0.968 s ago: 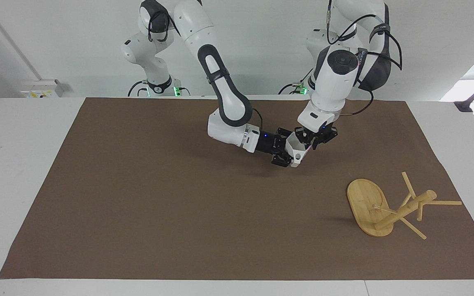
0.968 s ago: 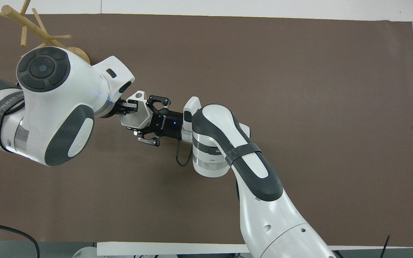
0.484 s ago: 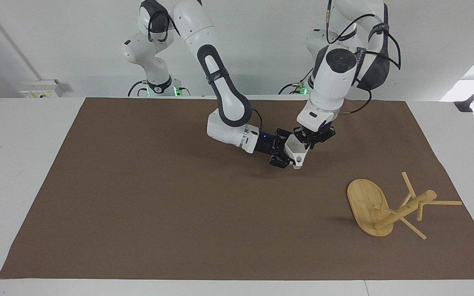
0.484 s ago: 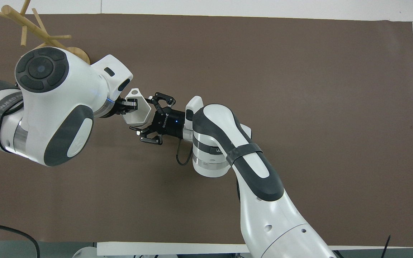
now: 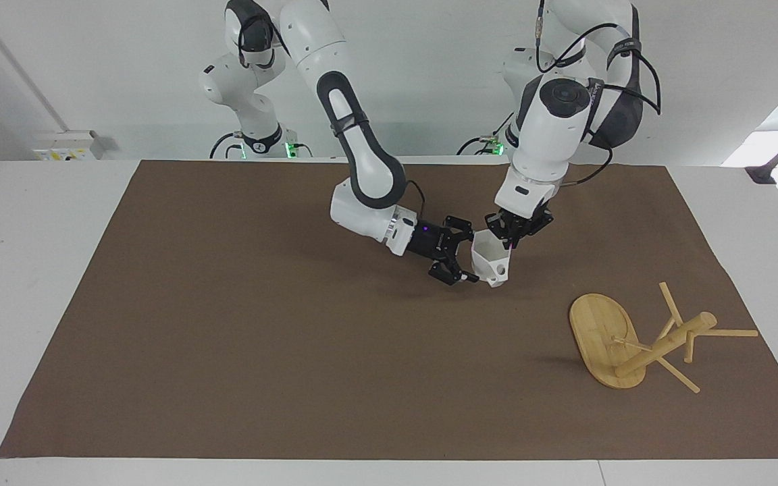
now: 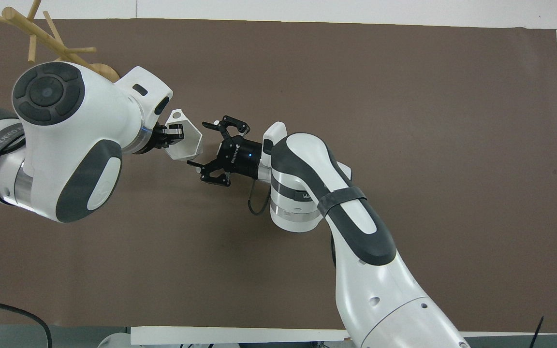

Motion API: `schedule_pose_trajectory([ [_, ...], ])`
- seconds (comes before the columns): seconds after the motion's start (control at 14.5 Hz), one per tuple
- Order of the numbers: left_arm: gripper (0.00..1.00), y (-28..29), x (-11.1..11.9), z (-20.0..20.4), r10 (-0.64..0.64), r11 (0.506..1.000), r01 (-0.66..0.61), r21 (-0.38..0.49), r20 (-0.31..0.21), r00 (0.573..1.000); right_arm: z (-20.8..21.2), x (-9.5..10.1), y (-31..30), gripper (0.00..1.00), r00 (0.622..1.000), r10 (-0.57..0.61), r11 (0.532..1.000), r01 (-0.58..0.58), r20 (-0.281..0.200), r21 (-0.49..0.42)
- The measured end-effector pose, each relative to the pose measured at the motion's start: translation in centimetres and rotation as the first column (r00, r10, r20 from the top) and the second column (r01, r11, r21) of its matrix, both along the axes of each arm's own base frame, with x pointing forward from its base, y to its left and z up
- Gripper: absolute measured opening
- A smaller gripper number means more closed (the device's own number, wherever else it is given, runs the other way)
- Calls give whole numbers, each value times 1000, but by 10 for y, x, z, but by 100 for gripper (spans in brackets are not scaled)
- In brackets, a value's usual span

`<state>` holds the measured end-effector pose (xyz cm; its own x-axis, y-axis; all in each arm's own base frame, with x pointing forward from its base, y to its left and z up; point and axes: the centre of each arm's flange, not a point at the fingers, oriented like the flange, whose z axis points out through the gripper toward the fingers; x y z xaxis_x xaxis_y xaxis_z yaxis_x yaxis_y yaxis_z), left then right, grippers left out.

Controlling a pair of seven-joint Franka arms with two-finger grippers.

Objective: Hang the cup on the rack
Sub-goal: 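Open the right gripper and withdraw it while the left gripper lifts the cup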

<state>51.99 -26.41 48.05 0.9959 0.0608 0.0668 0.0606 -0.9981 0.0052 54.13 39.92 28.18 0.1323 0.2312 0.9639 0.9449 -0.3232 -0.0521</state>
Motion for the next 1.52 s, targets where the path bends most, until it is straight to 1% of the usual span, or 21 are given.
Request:
schedule_pose_trajectory([
  [0.21, 11, 13, 12, 4, 66, 998, -65, -26, 43, 997, -8, 41, -91, 100, 998, 57, 998, -56, 29, -13],
  [0.28, 11, 19, 17, 6, 85, 996, -83, -39, 64, 994, -9, 51, -123, 100, 996, 85, 996, -84, 37, -20],
  [0.41, 11, 37, 31, 10, 128, 990, -119, -79, 132, 983, -7, 65, -187, 100, 987, 151, 988, -148, 51, -47],
  [0.55, 11, 52, 34, 10, 157, 983, -133, -127, 207, 966, -2, 75, -250, 100, 977, 206, 977, -201, 56, -76],
  [0.62, 11, 59, 29, 6, 168, 978, -129, -162, 258, 951, -1, 76, -283, 100, 971, 232, 969, -227, 50, -93],
  [0.76, 10, 80, 15, -5, 205, 966, -131, -225, 346, 916, 2, 74, -337, 100, 961, 273, 956, -267, 34, -125],
  [0.83, 10, 91, 12, -8, 230, 958, -140, -250, 380, 896, 6, 73, -360, 100, 956, 293, 948, -286, 27, -142],
  [0.9, 10, 105, 13, -8, 258, 950, -152, -272, 413, 873, 15, 72, -383, 100, 949, 315, 936, -309, 11, -167],
  [0.97, 10, 116, 16, -6, 280, 944, -162, -288, 440, 853, 28, 72, -404, 100, 943, 333, 922, -330, -19, -204],
  [1.04, 10, 123, 18, -6, 294, 940, -168, -296, 455, 841, 44, 72, -424, 100, 939, 340, 906, -342, -55, -248],
  [1.18, 10, 128, 20, -12, 303, 938, -174, -300, 465, 832, 89, 66, -458, 100, 934, 332, 866, -357, -132, -351],
  [1.31, 10, 126, 25, -26, 303, 938, -170, -302, 478, 824, 138, 50, -474, 100, 926, 301, 797, -376, -230, -473],
  [1.45, 10, 124, 31, -44, 300, 940, -169, -297, 482, 823, 180, 32, -480, 100, 917, 221, 729, -382, -333, -568],
  [1.52, 10, 125, 33, -50, 301, 940, -172, -295, 481, 823, 196, 24, -481, 100, 913, 169, 699, -377, -372, -607],
])
